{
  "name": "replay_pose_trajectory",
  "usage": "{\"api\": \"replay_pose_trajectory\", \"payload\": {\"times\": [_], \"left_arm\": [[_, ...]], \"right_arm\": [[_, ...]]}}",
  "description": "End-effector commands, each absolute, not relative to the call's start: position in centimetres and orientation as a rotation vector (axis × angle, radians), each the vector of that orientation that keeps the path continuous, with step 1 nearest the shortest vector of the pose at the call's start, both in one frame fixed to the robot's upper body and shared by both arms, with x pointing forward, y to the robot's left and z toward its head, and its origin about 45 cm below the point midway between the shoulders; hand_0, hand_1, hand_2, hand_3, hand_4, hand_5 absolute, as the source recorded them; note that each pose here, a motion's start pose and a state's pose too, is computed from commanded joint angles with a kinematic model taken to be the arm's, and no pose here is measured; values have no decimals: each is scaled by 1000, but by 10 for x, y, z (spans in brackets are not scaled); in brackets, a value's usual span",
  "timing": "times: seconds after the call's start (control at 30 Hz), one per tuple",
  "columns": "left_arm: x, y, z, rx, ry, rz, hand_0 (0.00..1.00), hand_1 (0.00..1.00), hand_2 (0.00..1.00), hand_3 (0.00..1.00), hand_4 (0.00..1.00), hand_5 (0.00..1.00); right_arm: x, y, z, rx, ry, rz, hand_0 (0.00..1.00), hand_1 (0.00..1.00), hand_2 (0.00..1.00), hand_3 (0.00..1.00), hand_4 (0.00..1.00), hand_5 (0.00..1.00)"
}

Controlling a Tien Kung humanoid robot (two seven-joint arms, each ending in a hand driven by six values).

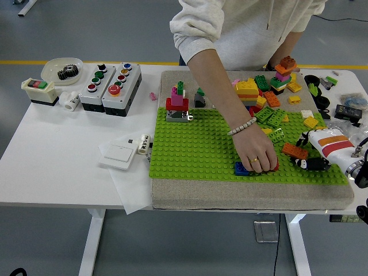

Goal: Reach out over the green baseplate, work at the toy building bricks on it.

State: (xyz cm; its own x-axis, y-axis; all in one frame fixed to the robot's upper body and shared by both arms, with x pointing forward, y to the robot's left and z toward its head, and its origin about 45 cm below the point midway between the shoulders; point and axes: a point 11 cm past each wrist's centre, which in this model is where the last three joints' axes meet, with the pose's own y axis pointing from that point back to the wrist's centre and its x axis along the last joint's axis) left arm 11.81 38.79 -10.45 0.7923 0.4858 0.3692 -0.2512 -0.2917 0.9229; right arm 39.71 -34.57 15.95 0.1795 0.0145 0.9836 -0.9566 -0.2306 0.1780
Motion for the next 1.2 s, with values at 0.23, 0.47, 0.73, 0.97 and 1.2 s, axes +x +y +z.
{"api": "replay_pose_trajectory", "payload": {"times": [0.23, 0.47, 0.73, 0.97, 1.2], "left_arm": [[118, 387, -105, 1725, 180, 719, 690, 641, 715, 621, 679, 673], [118, 388, -105, 1727, 171, 706, 690, 641, 714, 621, 679, 674], [116, 387, -105, 1729, 172, 700, 690, 641, 715, 621, 678, 674], [115, 387, -105, 1731, 171, 693, 690, 641, 713, 621, 678, 674], [117, 388, -105, 1732, 167, 693, 690, 642, 713, 620, 677, 673]], "right_arm": [[396, -346, 159, 1466, -954, 1236, 201, 370, 493, 516, 768, 482], [395, -344, 157, 1471, -946, 1245, 182, 346, 476, 510, 755, 502], [394, -342, 157, 1477, -945, 1252, 172, 339, 470, 509, 739, 516], [394, -341, 157, 1480, -950, 1260, 169, 336, 466, 504, 716, 523], [395, -340, 161, 1478, -962, 1271, 170, 333, 464, 501, 700, 533]]}}
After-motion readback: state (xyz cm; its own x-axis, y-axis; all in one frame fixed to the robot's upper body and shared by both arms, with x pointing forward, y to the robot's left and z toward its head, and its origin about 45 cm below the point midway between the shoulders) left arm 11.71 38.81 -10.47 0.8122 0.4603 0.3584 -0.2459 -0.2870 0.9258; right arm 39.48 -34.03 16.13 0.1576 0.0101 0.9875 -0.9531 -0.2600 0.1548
